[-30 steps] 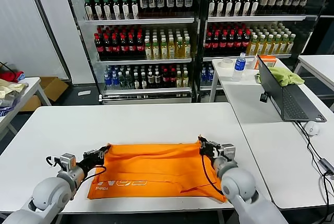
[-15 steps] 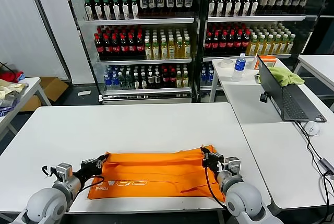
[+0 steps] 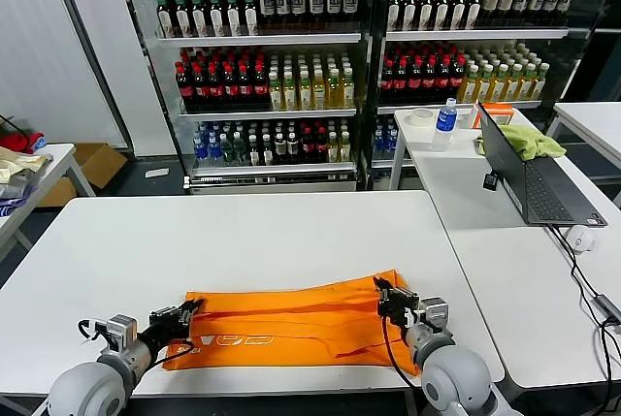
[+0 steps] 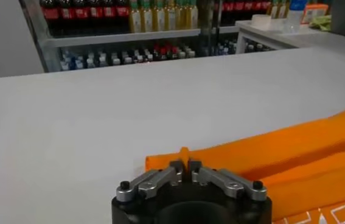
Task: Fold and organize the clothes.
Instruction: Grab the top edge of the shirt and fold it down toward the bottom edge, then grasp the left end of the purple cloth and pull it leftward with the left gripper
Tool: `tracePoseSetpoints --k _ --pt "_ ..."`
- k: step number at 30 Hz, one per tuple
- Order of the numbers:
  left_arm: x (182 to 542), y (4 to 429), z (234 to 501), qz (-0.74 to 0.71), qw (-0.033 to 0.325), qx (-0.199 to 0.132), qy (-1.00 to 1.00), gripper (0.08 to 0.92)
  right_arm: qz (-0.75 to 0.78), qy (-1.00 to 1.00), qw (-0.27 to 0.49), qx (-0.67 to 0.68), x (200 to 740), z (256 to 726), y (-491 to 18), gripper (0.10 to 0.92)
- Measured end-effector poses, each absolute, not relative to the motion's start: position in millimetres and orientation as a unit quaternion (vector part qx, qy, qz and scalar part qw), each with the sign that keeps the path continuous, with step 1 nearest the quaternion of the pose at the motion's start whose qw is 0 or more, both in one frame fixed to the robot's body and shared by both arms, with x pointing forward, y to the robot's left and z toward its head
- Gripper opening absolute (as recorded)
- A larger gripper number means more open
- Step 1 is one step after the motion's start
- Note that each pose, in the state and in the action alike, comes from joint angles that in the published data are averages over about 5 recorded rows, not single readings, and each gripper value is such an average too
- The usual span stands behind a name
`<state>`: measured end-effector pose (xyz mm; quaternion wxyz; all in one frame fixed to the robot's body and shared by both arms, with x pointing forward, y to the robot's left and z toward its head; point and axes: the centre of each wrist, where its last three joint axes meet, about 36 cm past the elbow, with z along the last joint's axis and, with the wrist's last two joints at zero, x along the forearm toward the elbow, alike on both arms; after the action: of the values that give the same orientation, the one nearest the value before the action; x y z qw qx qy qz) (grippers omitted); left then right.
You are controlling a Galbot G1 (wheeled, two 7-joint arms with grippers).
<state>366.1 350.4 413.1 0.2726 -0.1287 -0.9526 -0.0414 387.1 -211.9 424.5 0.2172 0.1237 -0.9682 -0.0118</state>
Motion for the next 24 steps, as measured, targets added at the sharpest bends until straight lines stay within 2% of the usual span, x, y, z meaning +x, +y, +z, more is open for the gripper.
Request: tracePoseSetpoints --k 9,17,20,24 --pt "366 346 434 -0.063 0.262 -0.103 -0.958 0.483 0.000 -0.970 0.209 0.123 369 435 -213 0.557" --pt "346 322 435 -0.058 0.259 -0.066 -0.962 0.717 0.014 -0.973 0.197 0.118 355 442 -212 0.780" --pt "336 313 430 -0.049 0.260 -0.052 -0.963 0.789 0.018 -0.974 0.196 0.115 352 442 -212 0.816" --pt "329 305 423 -0.031 0.259 -0.030 -0.965 0.820 0.021 -0.974 0.194 0.114 348 443 -210 0.822"
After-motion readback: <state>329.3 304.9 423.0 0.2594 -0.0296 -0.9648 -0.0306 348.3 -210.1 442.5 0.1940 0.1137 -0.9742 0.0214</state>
